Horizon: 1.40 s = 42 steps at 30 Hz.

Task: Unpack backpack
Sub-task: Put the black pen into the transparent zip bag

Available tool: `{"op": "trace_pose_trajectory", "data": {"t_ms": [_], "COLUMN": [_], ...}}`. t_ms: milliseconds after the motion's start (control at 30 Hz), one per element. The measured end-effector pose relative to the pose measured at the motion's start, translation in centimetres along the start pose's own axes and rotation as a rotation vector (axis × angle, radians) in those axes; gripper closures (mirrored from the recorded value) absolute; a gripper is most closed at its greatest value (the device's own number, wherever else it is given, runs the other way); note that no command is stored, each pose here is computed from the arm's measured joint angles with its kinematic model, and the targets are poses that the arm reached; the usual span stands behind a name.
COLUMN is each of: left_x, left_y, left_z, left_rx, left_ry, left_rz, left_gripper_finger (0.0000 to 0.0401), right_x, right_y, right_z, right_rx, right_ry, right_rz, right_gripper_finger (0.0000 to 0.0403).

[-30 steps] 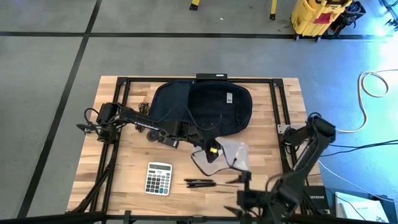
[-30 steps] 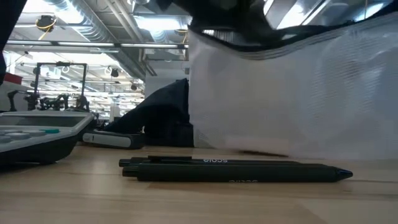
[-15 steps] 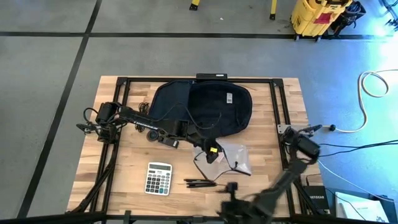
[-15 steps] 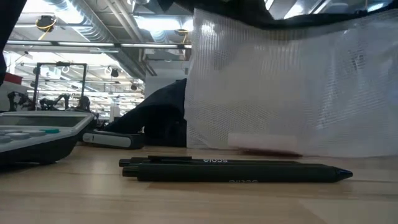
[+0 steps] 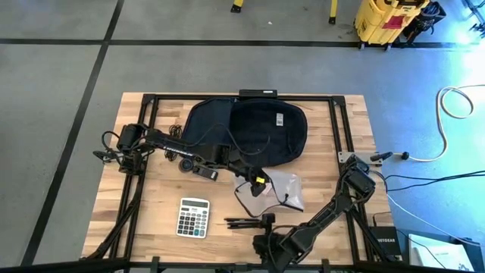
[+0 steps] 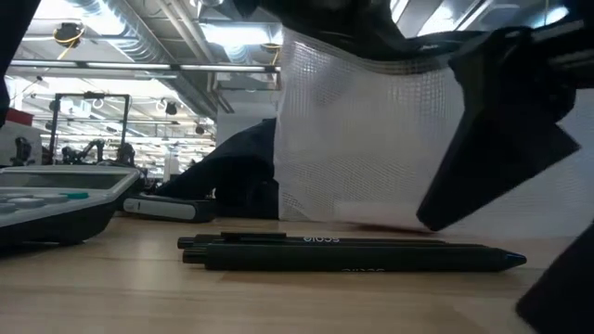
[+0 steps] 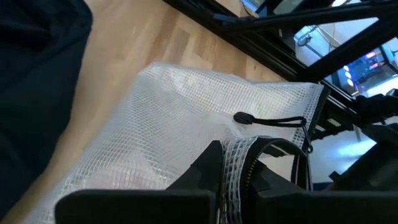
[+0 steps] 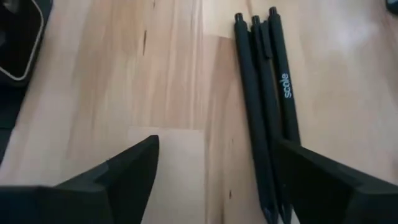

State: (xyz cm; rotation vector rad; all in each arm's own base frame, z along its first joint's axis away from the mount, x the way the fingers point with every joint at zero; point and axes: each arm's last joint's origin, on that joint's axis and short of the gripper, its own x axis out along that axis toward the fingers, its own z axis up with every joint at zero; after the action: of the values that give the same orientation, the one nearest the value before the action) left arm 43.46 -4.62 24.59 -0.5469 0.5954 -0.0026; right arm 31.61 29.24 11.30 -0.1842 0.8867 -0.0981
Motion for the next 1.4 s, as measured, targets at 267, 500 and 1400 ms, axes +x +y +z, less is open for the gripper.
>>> {"op": "trace_pose_trajectory", "data": {"t_ms": [267, 500, 1400], "left_x": [0.0, 0.0, 0.0], "left_y": [0.0, 0.0, -0.1], "left_z": [-0.2, -0.3, -0.3], "left_rx": [0.003, 0.012, 0.024], "left_ry": [0.012, 0.018, 0.023], "left_rz": [0.008, 0.012, 0.005], "left_gripper_finger": [0.0401, 0.0401, 0.0401], "right_x": [0.8, 1.8, 3.1], "right_y": [-0.3, -1.4, -3.5], "right_z": [0.6, 1.6, 1.9], "right_rx": [-0.016, -0.026, 0.014], "right_ry": [-0.01, -0.005, 0.038], "right_rz": [0.085, 0.154, 0.223], "right_gripper_finger": [0.0151, 0.0203, 0.0226]}}
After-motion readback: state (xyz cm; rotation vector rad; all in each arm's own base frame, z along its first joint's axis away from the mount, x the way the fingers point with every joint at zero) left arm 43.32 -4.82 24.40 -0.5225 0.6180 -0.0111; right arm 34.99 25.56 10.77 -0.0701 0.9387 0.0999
